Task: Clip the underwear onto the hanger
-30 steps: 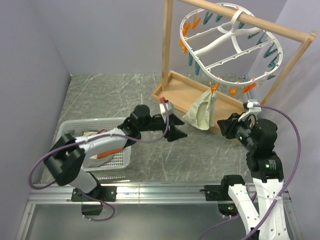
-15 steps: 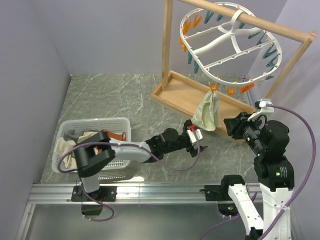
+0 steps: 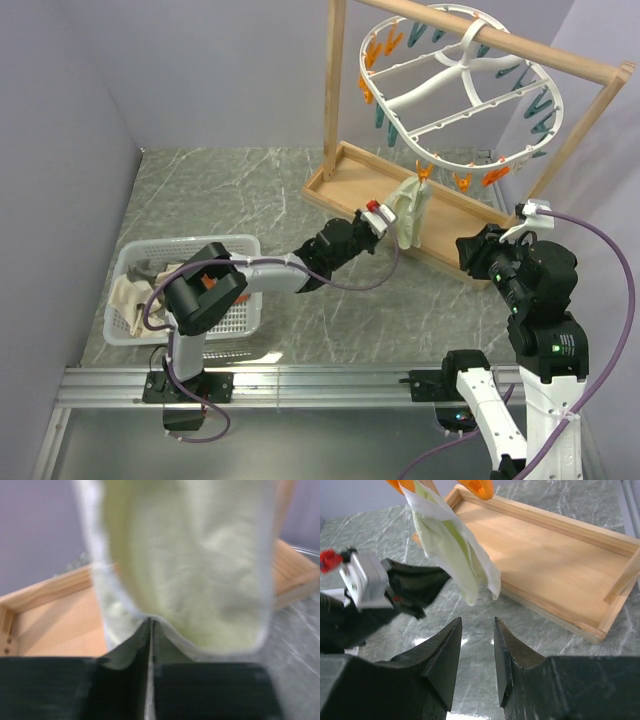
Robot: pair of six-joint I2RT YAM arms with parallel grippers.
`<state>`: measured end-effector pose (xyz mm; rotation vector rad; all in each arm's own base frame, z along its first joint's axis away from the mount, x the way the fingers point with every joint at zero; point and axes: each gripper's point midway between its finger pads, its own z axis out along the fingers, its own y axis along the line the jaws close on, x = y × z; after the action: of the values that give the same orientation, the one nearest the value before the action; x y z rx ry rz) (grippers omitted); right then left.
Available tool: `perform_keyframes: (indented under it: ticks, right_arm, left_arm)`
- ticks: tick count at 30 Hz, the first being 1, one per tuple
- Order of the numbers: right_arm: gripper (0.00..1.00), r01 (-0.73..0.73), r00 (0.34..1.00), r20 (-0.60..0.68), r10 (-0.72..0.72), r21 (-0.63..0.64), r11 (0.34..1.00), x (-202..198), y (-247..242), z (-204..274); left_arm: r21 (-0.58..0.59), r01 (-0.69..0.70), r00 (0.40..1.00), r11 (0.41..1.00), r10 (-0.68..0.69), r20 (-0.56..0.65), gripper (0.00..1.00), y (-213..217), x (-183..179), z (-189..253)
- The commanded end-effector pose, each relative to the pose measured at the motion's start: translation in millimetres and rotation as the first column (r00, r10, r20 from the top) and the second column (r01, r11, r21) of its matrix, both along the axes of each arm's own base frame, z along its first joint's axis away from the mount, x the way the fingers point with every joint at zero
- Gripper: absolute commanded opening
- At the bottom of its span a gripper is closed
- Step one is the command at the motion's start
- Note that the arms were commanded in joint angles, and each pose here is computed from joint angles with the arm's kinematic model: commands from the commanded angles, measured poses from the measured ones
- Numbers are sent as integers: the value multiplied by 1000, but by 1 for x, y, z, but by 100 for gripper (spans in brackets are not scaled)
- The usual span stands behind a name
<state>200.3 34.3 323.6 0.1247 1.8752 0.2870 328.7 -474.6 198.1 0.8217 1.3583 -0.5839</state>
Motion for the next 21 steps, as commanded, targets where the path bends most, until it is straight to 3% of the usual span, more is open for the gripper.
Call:
perform_keyframes:
  ticks: [1,15,17,18,21]
  right_arm:
    - [40,29,998,58,-29,-3,1000,4,-5,19]
    - [40,3,998,55,-1,-25,1000,5,-3,12]
    - [40,-2,998,67,4,-32,999,5,-2,13]
    - [40,-6,997,70,8,-35,999,5,-2,14]
    - [39,5,995,102,0,-48,999,6,-5,22]
  left_arm:
    - [-39,-47,998,998,46,-35,3,12,18,15]
    - [-5,-114,986,993,113,-126,1,78,53,-1]
    - [-39,-67,992,997,62,-113,9,83,46,13]
    - [-26,-45,991,999,41,-125,23,87,39,6]
    - [-31,94,986,995,-97,-133,49,88,6,15]
